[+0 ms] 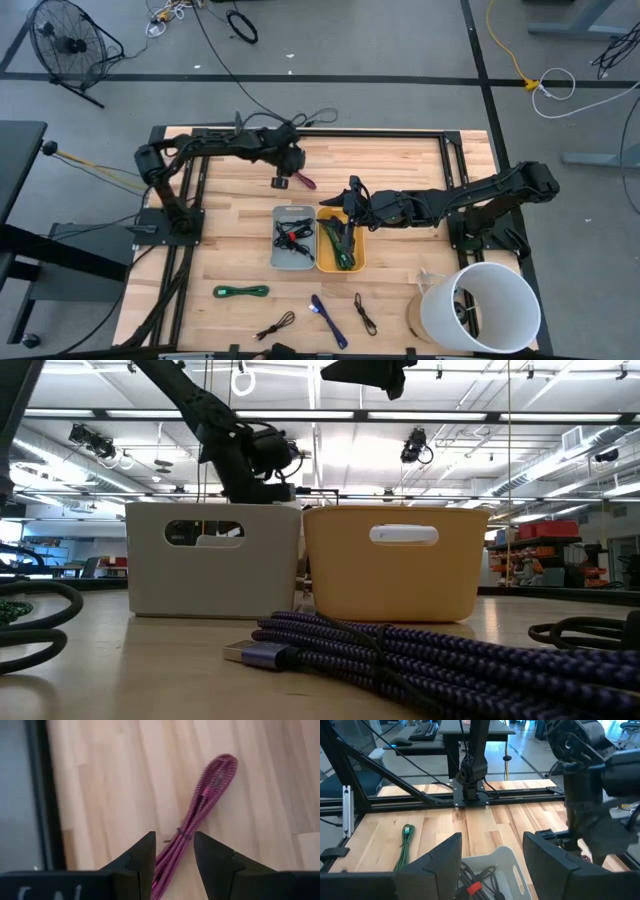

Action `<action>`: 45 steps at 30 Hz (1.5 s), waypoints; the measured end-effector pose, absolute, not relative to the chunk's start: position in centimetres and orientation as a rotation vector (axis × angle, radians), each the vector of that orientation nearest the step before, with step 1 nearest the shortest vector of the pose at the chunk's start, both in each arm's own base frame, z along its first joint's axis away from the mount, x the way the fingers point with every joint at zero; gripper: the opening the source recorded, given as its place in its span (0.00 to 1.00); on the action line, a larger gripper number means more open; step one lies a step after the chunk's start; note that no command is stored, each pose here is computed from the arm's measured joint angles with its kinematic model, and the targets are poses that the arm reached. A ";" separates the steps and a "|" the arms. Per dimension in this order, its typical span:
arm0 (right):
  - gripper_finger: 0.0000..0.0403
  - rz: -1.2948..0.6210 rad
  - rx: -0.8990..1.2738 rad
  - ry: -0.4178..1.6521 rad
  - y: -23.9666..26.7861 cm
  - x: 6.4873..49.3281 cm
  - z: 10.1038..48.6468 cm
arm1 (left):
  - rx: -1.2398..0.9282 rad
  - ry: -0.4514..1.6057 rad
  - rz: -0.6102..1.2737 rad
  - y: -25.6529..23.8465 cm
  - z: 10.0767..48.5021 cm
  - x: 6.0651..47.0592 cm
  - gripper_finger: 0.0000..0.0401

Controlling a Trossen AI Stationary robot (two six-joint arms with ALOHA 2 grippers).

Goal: Pick & Place USB Port
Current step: Put the pink charger cable into the yellow bin

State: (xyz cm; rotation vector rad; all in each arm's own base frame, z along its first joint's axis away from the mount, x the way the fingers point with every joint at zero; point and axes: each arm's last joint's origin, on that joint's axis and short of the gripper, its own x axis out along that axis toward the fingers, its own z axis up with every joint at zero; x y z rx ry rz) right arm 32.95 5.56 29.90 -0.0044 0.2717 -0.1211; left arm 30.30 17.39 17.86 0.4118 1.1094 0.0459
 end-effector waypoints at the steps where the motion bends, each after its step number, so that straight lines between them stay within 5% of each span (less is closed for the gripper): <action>1: 0.52 -0.121 -0.005 0.271 5.5 33.0 29.9 | 0.416 1.122 0.037 17.4 17.7 30.6 0.34; 33: 0.52 -0.131 -0.005 0.277 5.2 33.0 29.9 | 0.347 1.265 -0.085 19.8 13.4 31.6 0.33; 38: 0.52 -0.131 -0.005 0.277 5.2 33.0 29.9 | 0.334 1.299 -0.072 19.9 12.5 31.7 0.27; 42: 0.52 -0.130 -0.005 0.278 5.2 33.0 29.8 | 0.301 1.299 -0.042 20.0 12.8 31.5 0.09; 45: 0.52 -0.131 -0.006 0.280 5.2 33.0 29.8 | 0.244 1.261 0.026 20.2 13.4 31.5 0.06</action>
